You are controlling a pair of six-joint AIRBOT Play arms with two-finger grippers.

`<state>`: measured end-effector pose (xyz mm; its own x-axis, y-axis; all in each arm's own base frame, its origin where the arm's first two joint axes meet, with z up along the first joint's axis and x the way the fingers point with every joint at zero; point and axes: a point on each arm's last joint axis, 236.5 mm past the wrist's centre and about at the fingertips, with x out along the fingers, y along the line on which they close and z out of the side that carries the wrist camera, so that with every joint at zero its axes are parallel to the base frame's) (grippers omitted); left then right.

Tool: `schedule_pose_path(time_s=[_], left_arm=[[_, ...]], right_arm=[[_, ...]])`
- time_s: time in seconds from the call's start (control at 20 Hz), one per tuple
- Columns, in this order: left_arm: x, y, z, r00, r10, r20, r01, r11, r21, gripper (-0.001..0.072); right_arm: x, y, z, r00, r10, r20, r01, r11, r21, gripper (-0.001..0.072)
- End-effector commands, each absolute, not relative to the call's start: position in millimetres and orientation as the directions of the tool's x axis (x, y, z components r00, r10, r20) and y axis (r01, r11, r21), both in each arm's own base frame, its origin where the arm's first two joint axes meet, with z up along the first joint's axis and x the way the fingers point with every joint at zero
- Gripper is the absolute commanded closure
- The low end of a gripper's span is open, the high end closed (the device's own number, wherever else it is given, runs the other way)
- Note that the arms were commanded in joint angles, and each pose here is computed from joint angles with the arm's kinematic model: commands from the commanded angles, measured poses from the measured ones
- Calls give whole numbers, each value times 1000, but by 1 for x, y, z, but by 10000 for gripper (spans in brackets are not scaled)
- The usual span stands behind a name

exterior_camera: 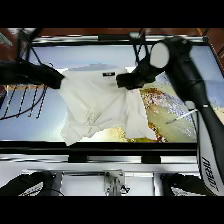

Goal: Fold the shirts.

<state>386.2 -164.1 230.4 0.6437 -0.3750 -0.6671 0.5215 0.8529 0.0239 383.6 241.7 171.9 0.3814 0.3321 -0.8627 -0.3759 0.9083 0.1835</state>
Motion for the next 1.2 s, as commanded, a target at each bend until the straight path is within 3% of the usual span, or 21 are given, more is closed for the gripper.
schedule_pose_path(time_s=[0.0,0.1,0.2,0.35,0.5,0.6,0.75,0.85,0.9,0.95,1.0,1.15], left_arm=[[391,-126,298,773,-249,-584,395,909,136,654],[388,-125,317,794,-257,-551,370,923,104,653],[383,-132,314,773,-287,-567,385,921,59,653],[376,-134,277,689,-276,-670,397,917,30,653],[374,-138,211,582,-260,-771,406,914,-2,653],[363,-152,159,477,-298,-827,415,906,-87,653],[345,-182,101,370,-372,-851,433,880,-196,653],[337,-195,81,350,-383,-855,456,867,-201,653],[334,-199,76,339,-383,-859,465,862,-201,653],[331,-201,75,332,-385,-861,474,858,-200,653],[331,-201,76,334,-386,-860,476,857,-200,653],[330,-200,80,342,-387,-856,488,852,-191,654]], right_arm=[[370,238,251,508,417,-754,-428,881,200,636],[353,243,258,474,458,-751,-447,861,243,636],[332,252,241,364,482,-797,-443,842,306,636],[307,262,177,231,367,-901,-437,867,240,637],[292,273,91,195,224,-955,-416,900,126,636],[283,270,40,158,178,-971,-357,927,112,636],[279,265,5,145,165,-976,-271,955,121,612],[283,269,3,164,182,-969,-261,956,136,610],[284,270,4,170,187,-968,-264,955,138,508],[285,268,4,169,186,-968,-257,956,139,210],[286,268,5,156,200,-967,-239,958,159,146],[299,262,6,164,227,-960,-183,963,196,147]])
